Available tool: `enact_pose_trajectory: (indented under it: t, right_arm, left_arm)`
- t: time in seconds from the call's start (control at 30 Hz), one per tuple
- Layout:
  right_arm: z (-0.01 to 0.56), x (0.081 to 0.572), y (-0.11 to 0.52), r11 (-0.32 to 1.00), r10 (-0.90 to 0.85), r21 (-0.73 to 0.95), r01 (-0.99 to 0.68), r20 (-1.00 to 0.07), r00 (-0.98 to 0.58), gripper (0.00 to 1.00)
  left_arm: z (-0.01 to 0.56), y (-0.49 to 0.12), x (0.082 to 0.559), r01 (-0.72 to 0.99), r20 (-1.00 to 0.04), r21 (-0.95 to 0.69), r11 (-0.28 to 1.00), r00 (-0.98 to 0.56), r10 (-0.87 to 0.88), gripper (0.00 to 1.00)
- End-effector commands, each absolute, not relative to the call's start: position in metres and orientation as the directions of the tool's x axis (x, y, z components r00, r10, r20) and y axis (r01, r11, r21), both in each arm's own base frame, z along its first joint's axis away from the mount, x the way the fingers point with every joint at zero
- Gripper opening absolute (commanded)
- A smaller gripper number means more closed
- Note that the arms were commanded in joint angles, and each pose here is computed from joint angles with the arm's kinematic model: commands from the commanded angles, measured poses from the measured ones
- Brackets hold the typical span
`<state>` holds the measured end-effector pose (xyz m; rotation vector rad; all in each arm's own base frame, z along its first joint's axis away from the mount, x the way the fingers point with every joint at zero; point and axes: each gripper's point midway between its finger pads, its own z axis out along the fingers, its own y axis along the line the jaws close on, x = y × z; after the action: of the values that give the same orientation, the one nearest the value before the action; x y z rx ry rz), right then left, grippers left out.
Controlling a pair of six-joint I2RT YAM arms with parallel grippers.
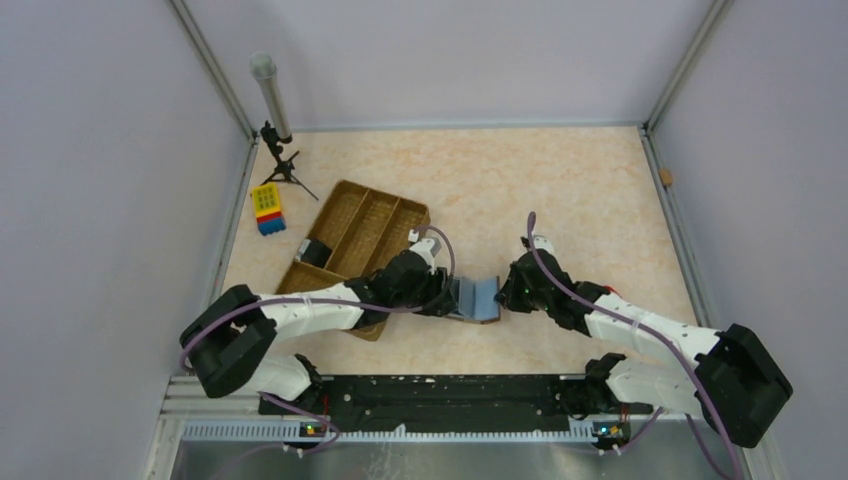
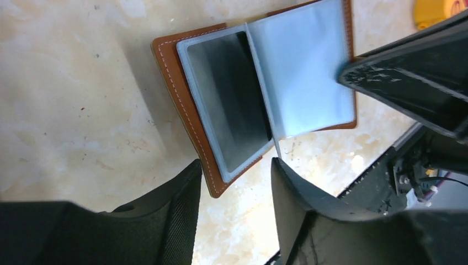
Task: Put the credit cards into the card holder
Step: Turn over the card slot in the card holder.
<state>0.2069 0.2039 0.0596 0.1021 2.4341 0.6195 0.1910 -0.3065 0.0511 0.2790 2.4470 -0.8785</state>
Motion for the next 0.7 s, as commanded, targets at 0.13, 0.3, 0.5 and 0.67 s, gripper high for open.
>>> enact_pose_trajectory:
  t: [0.13,0.3,0.5,0.67]
  right_arm:
    - [0.054,0.202,0.198,0.905,0.196,0.420,-0.066,-0.548,-0.813,0.00]
    - [0.053,0.202,0.197,0.906,0.194,0.418,-0.065,-0.547,-0.814,0.00]
    - [0.044,0.200,0.184,0.929,0.204,0.370,-0.016,-0.546,-0.813,0.00]
    - [0.030,0.197,0.162,0.955,0.219,0.287,0.067,-0.541,-0.812,0.00]
  left_arm:
    - [0.102,-0.320,0.205,0.419,-0.622,-0.551,0.722,-0.783,-0.020,0.61]
    - [0.107,-0.320,0.209,0.410,-0.635,-0.558,0.721,-0.771,-0.053,0.64]
    - [0.071,-0.307,0.215,0.351,-0.613,-0.476,0.806,-0.790,-0.018,0.68]
    - [0.050,-0.312,0.214,0.346,-0.585,-0.478,0.808,-0.811,0.001,0.60]
